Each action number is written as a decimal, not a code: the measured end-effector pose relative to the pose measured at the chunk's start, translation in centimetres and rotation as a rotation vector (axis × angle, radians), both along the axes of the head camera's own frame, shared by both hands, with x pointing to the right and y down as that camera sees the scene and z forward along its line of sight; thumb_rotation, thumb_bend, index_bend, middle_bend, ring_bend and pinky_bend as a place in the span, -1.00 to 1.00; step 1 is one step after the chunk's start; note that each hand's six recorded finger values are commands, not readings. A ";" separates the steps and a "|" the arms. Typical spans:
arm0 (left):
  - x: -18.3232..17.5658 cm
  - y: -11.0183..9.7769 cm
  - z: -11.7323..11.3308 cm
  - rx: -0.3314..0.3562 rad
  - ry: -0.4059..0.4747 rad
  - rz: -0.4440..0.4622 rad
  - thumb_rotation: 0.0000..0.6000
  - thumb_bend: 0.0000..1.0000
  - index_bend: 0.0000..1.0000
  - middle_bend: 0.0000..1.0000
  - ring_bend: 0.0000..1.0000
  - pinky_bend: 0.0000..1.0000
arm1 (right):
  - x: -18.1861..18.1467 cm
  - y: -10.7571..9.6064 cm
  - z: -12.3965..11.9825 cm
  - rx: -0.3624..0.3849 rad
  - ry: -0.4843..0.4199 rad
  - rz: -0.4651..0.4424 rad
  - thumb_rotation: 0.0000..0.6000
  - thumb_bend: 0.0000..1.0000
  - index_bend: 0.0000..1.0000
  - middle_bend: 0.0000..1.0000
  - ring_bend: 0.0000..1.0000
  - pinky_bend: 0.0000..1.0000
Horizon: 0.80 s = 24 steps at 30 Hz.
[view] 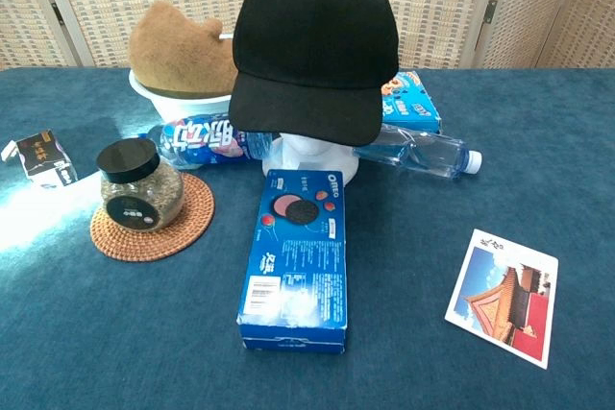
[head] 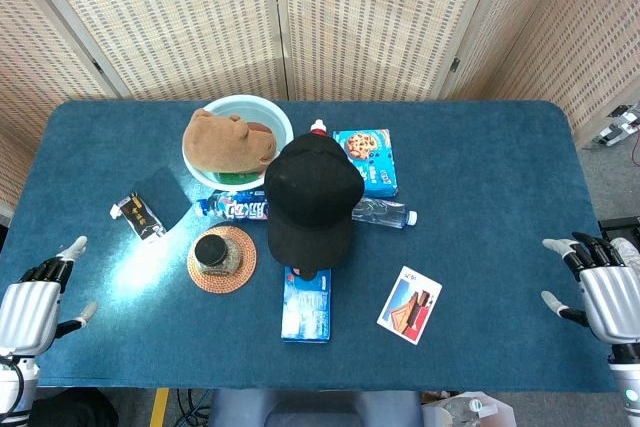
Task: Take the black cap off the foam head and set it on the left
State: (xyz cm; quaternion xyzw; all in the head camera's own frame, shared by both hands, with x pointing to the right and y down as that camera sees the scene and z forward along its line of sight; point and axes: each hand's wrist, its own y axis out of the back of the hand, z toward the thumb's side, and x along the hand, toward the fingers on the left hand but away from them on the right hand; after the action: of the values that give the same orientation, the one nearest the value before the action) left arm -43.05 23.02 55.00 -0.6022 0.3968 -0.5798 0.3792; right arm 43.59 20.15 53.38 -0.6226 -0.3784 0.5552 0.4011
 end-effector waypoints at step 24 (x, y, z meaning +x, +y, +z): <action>11.8 -4.9 1.7 0.047 0.358 0.465 1.00 -0.65 -0.52 0.87 0.78 0.94 | -0.2 -1.2 -1.3 0.023 0.025 0.000 1.00 -0.63 -0.44 -0.38 -0.67 -0.59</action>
State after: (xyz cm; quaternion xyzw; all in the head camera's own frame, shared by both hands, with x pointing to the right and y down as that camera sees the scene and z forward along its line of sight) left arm -31.24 18.14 56.74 -0.7605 0.3222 -0.3526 0.4398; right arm 43.37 18.95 52.09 -0.6110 -0.3798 0.5586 0.4129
